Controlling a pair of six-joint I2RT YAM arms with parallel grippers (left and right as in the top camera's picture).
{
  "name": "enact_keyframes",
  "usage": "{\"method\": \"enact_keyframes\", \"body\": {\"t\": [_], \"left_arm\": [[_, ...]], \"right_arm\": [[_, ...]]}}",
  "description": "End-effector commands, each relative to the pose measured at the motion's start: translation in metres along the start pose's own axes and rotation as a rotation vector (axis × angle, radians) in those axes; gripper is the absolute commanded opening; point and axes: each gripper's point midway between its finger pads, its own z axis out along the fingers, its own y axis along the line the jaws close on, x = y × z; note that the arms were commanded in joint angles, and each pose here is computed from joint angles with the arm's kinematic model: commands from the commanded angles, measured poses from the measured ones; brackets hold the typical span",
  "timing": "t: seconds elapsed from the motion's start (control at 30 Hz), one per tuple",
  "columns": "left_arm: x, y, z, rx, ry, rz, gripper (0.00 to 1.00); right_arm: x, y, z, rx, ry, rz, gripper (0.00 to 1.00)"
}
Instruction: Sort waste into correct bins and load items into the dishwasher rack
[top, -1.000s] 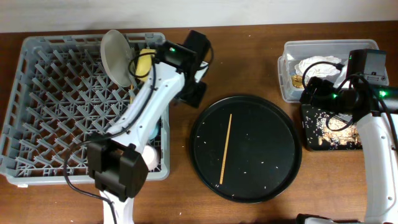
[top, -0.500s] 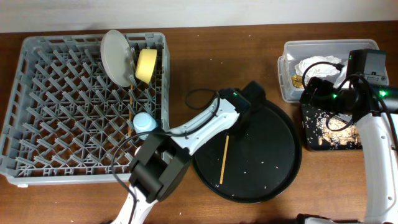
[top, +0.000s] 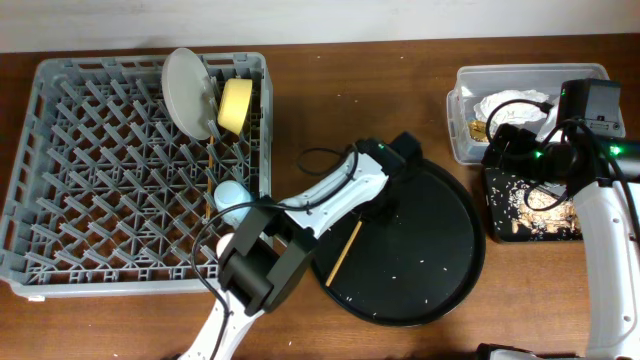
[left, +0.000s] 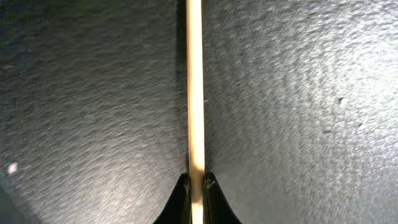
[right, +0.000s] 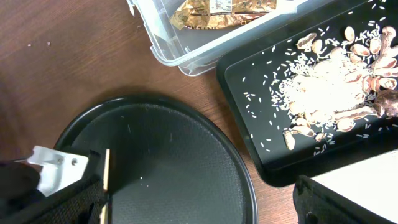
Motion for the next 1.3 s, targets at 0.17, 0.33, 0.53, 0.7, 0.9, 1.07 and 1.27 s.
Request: {"method": "enact_keyframes", "body": {"t": [0.17,0.33,0.53,0.7,0.9,1.07,1.27], "left_arm": [[-0.029,0.160,-0.187,-0.020,-0.201,-0.260,0.00],[0.017,0.285,-0.246,-0.125,-0.322,-0.455,0.00],[0.072,0.350,-0.171,-0.263,-0.032,-0.568,0.01],[0.063,0.352,-0.108,-0.246,-0.001,-0.542,0.34],[0.053,0.337,-0.136,-0.153,-0.069,-0.543,0.68],[0.031,0.314,-0.221,-0.016,-0.331,-0.528,0.99],[0.029,0.315,-0.222,-0.019,-0.341,-0.528,0.99]], "right_arm": [[-0.009,0.000,-0.002,0.002,-0.037,0.004,0.98],[-0.010,0.000,-0.002,0.001,-0.040,0.004,0.98],[-0.010,0.000,-0.002,0.000,-0.043,0.003,0.98],[-0.011,0.000,-0.002,0.000,-0.044,0.003,0.98],[-0.010,0.002,-0.004,-0.009,-0.042,0.003,0.98],[-0.013,0.035,-0.079,-0.168,-0.106,-0.215,0.98],[0.032,0.040,-0.239,-0.256,-0.377,-0.296,0.98]]}}
